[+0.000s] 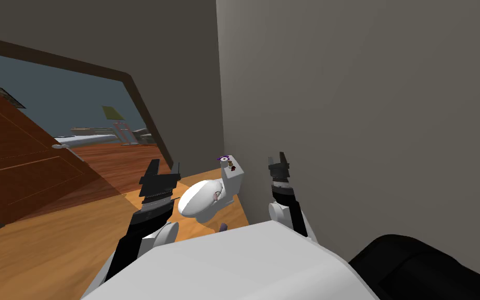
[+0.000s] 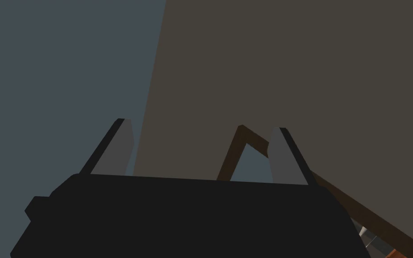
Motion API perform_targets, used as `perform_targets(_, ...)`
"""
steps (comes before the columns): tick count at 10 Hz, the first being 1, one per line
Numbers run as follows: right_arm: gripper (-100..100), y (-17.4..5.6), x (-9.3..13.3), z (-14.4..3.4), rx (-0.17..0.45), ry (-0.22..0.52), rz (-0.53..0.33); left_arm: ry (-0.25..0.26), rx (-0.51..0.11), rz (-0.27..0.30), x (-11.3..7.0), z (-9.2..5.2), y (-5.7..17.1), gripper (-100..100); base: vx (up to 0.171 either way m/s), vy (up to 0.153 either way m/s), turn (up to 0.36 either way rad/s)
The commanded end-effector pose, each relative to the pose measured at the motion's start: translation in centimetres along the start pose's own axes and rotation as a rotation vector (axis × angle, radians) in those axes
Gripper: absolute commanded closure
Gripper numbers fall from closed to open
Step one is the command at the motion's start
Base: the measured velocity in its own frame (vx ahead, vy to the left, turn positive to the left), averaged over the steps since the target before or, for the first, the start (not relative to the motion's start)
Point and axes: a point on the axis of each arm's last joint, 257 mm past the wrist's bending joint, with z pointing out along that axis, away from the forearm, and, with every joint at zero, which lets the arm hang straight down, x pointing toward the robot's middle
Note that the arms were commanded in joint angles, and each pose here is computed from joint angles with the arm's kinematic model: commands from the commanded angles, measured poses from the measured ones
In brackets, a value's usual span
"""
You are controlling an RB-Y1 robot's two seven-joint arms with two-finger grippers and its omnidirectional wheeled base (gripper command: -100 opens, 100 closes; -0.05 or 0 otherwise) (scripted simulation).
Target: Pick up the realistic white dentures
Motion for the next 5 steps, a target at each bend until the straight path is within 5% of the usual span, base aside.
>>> perform_targets(1, -100, -0.4, 0.6, -0.1, 0.016, 0.040, -0.022, 0.000, 0.000, 0.000, 0.0, 0.0, 0.0, 0, -0.019, 0.020, 0.035)
perform_targets(5, -100, -2.4, 2.7, -0.7, 0.098, 0.167, -0.113, 0.000, 0.000, 0.000, 0.0, 0.0, 0.0, 0, -0.046, 0.067, 0.080)
